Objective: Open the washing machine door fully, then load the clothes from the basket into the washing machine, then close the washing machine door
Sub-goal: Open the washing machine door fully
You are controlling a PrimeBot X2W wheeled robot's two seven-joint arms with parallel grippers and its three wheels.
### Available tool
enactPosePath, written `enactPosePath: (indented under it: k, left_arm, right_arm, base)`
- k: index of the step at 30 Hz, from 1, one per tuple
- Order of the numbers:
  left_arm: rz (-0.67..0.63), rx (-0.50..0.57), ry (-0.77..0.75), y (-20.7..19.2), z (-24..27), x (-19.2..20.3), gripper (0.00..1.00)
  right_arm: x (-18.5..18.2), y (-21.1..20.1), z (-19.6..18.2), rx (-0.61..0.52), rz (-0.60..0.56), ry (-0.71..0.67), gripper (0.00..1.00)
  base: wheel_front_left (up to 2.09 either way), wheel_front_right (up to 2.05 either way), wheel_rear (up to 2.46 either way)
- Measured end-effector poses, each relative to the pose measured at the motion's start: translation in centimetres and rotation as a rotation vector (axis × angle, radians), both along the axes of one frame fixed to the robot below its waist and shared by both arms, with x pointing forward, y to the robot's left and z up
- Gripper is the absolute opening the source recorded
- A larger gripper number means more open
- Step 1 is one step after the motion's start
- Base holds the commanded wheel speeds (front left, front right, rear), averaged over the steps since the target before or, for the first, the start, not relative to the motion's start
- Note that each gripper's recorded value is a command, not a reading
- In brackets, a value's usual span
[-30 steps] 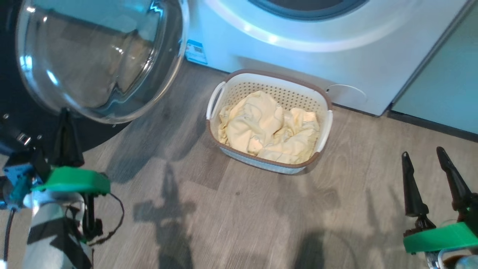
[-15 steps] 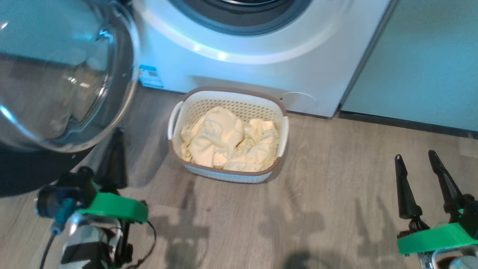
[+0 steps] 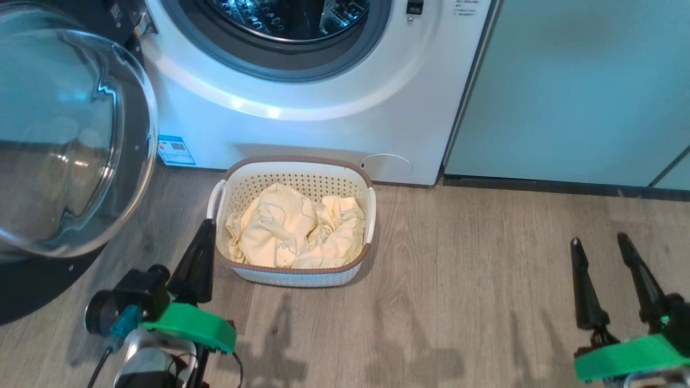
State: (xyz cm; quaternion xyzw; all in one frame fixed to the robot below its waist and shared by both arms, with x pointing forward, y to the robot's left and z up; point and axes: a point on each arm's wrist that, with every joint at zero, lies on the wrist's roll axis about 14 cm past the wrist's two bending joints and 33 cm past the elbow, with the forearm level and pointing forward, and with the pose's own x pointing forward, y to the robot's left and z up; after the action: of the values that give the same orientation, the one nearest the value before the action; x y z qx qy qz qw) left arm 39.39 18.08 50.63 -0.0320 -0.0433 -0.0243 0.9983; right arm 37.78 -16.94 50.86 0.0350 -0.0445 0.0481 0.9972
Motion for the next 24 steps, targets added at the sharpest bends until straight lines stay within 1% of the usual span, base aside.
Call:
enactPosePath:
  k: [4, 10, 11, 12, 13, 14, 24]
  left_arm:
    - [-0.008, -0.001, -0.001, -0.28, 0.06, -0.03, 0.00]
    - [0.002, 0.000, 0.011, -0.17, -0.31, -0.15, 0.00]
    - [0.008, 0.001, 0.014, -0.08, -0.39, -0.18, 0.03]
    - [0.016, 0.002, 0.018, 0.06, -0.49, -0.20, 0.39]
    - [0.021, 0.003, 0.020, 0.13, -0.57, -0.22, 0.80]
    - [0.023, 0.003, 0.024, 0.17, -0.67, -0.24, 1.00]
    - [0.037, 0.006, 0.029, 0.41, -0.83, -0.30, 1.00]
  right_arm:
    - [-0.96, -0.46, -0.56, 0.000, -0.015, 0.019, 1.00]
    - [-1.06, -0.57, -0.22, 0.000, -0.019, 0.010, 1.00]
    - [-1.05, -0.55, -0.20, 0.000, -0.018, 0.009, 1.00]
    - [-1.04, -0.53, -0.20, 0.000, -0.018, 0.009, 1.00]
    - [-1.04, -0.51, -0.20, 0.000, -0.017, 0.009, 1.00]
    - [-1.02, -0.49, -0.23, 0.000, -0.016, 0.009, 1.00]
    - [-0.96, -0.56, -0.23, 0.000, -0.018, 0.009, 1.00]
  base:
    - [0.00, 0.00, 0.00]
    - [0.00, 0.00, 0.00]
    - [0.00, 0.00, 0.00]
    - [0.00, 0.00, 0.00]
    - [0.00, 0.00, 0.00]
    - [0.00, 0.00, 0.00]
    - [0.00, 0.00, 0.00]
